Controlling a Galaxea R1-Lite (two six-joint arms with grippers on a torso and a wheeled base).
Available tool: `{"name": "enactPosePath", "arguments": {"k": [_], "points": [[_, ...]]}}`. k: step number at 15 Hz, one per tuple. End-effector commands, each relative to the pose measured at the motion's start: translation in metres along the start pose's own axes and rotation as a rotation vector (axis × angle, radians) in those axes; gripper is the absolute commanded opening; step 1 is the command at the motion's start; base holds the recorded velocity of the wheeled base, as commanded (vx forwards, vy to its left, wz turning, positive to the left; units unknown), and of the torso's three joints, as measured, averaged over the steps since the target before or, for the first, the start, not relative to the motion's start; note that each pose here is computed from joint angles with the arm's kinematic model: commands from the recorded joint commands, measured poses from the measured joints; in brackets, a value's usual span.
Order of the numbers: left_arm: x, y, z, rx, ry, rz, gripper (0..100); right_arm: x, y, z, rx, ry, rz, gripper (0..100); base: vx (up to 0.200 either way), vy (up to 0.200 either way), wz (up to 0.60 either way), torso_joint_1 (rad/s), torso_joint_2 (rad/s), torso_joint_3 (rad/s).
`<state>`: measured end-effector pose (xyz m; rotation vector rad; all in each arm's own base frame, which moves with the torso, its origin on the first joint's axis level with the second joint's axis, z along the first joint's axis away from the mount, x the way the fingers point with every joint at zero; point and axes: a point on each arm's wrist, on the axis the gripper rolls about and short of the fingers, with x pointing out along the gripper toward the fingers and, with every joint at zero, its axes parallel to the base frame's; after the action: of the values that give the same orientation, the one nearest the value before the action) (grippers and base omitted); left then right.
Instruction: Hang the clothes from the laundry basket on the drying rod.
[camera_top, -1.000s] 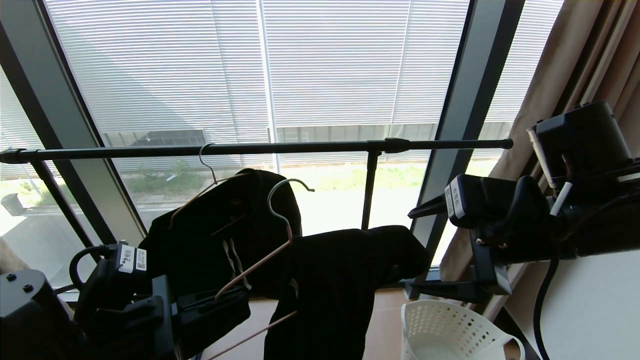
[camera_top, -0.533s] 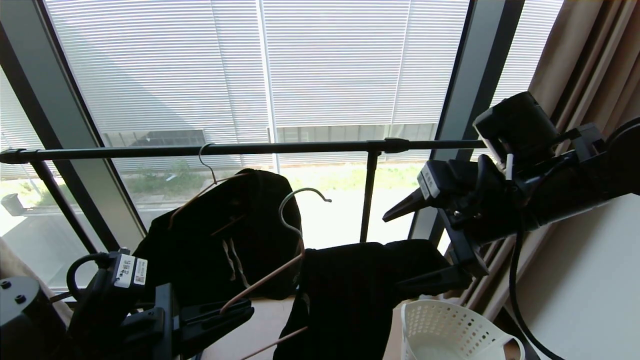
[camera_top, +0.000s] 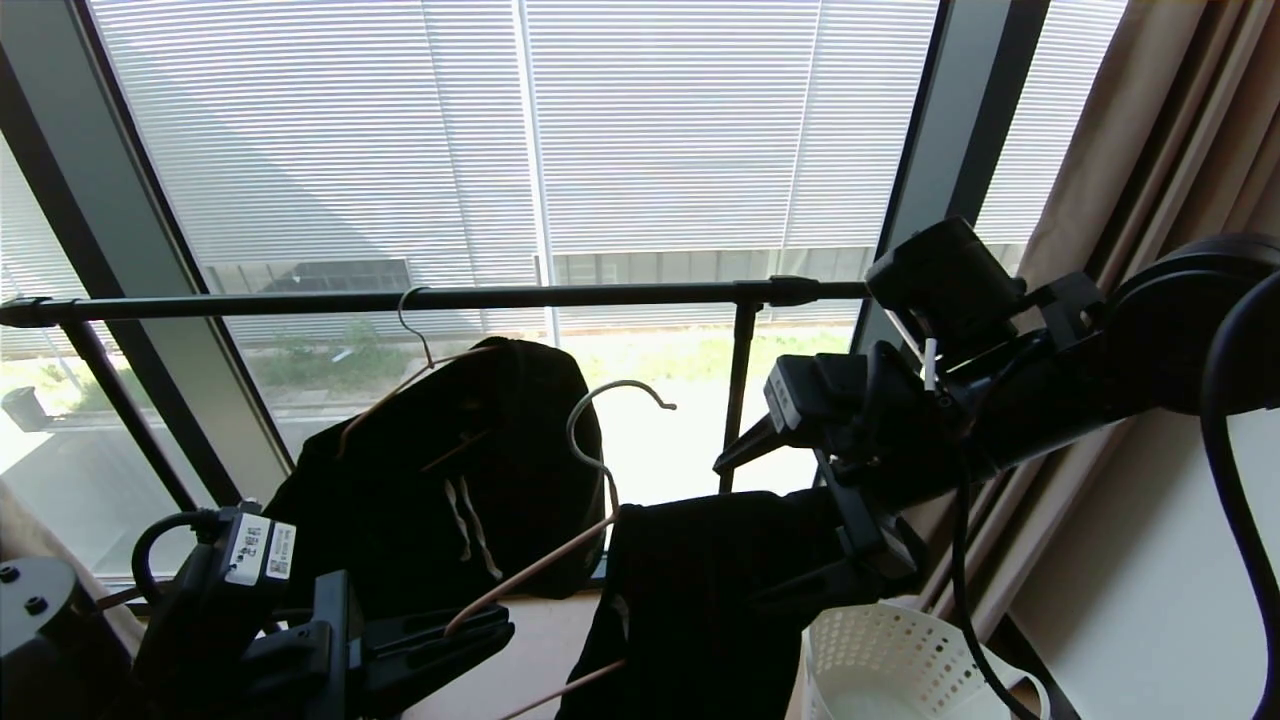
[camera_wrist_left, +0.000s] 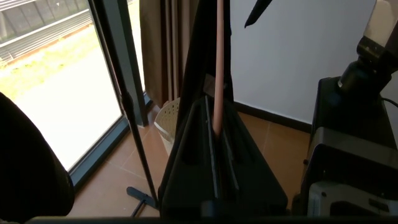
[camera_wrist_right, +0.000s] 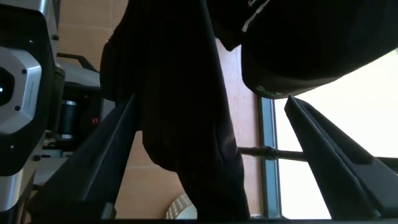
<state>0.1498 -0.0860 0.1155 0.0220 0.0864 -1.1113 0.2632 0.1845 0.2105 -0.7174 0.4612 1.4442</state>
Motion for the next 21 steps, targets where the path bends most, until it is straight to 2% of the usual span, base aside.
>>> {"name": "enactPosePath", "arguments": {"k": [1,15,16,21], "points": [[0.000,0.000,0.000,0.001,-0.001,-0.002,0,0.008,-0.001,-0.001,0.004,0.008,0.018,100,0.000,0.000,0.00,0.000,0.00,0.000],[0.000,-0.001,0.000,0.003,-0.004,-0.005,0,0.023,-0.004,-0.004,0.013,0.024,0.044,100,0.000,0.000,0.00,0.000,0.00,0.000],[0.000,-0.001,0.001,0.004,-0.005,-0.005,0,0.022,-0.004,-0.004,0.015,0.024,0.044,0,0.000,0.000,0.00,0.000,0.00,0.000],[0.000,-0.001,0.001,0.005,-0.006,-0.005,0,0.019,-0.003,-0.001,0.007,0.018,0.035,0,0.000,0.000,0.00,0.000,0.00,0.000]]}}
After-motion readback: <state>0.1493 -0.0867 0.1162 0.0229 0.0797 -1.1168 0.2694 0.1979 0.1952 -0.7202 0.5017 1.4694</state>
